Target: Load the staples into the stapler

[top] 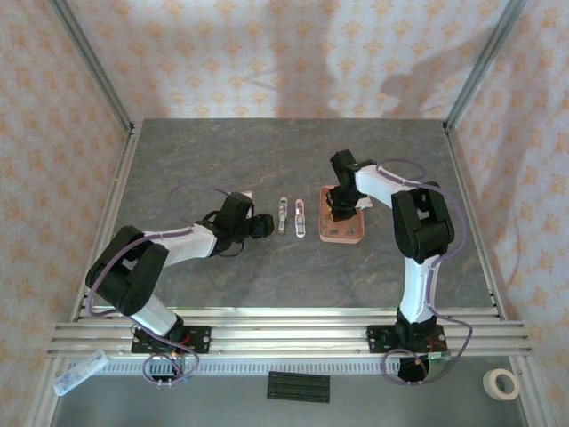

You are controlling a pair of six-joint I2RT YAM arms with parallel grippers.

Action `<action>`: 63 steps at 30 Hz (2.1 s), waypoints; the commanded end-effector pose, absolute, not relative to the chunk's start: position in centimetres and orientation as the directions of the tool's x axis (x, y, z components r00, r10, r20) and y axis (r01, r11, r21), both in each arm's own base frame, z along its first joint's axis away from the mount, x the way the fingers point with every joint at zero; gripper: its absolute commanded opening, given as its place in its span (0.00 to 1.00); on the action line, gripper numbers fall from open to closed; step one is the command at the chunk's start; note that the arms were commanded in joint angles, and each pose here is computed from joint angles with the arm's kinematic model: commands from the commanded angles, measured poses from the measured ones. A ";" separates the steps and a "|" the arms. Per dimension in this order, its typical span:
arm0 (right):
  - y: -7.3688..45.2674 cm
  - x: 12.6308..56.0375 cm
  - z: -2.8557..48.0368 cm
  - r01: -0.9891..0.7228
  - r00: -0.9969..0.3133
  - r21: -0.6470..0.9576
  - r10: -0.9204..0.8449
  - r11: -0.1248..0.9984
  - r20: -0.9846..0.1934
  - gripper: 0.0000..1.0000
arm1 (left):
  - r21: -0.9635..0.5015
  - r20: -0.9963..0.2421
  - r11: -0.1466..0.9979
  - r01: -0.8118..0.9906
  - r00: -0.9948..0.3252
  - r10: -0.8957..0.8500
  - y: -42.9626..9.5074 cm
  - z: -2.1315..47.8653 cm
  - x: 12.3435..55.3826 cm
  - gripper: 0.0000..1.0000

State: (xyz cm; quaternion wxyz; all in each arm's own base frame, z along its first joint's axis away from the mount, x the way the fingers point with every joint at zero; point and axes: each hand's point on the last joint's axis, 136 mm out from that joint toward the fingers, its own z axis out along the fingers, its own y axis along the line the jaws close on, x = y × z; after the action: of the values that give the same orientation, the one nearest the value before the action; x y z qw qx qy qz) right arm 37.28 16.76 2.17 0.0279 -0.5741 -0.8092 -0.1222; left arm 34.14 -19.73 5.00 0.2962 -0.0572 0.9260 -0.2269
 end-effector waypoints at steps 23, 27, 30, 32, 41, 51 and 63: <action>13.4 36.0 3.9 0.868 -0.448 0.244 0.894 0.432 0.011 0.18 | -0.463 -0.574 0.886 0.001 -0.762 -0.299 -18.1 7.5 34.3 0.63; 13.6 35.7 4.1 0.847 -0.476 0.270 0.879 0.458 0.000 0.18 | -0.467 -0.576 0.884 -0.011 -0.755 -0.313 -17.7 7.6 34.1 0.63; 13.7 35.7 4.6 0.822 -0.508 0.289 0.861 0.492 -0.021 0.18 | -0.479 -0.576 0.878 -0.021 -0.747 -0.332 -17.5 7.7 33.9 0.63; 13.9 36.0 4.9 0.797 -0.537 0.304 0.843 0.521 -0.034 0.18 | -0.483 -0.577 0.875 -0.029 -0.741 -0.343 -17.3 7.6 33.8 0.63; 13.4 35.7 5.9 0.727 -0.613 0.314 0.784 0.610 -0.103 0.18 | -0.505 -0.570 0.861 -0.057 -0.727 -0.382 -16.8 7.5 33.7 0.64; 13.6 35.8 6.5 0.656 -0.669 0.339 0.727 0.675 -0.153 0.18 | -0.515 -0.572 0.855 -0.064 -0.717 -0.398 -16.6 7.6 33.9 0.64; 14.3 35.7 8.0 0.566 -0.719 0.337 0.651 0.752 -0.243 0.18 | -0.527 -0.583 0.846 -0.076 -0.692 -0.425 -16.0 8.0 33.9 0.64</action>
State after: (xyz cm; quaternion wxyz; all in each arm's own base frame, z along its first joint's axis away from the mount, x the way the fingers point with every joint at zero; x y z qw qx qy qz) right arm 35.59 14.94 6.89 -0.1432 -0.3479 -0.9169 -0.1333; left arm 33.26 -17.08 7.10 0.3397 -0.1186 0.9009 -0.2427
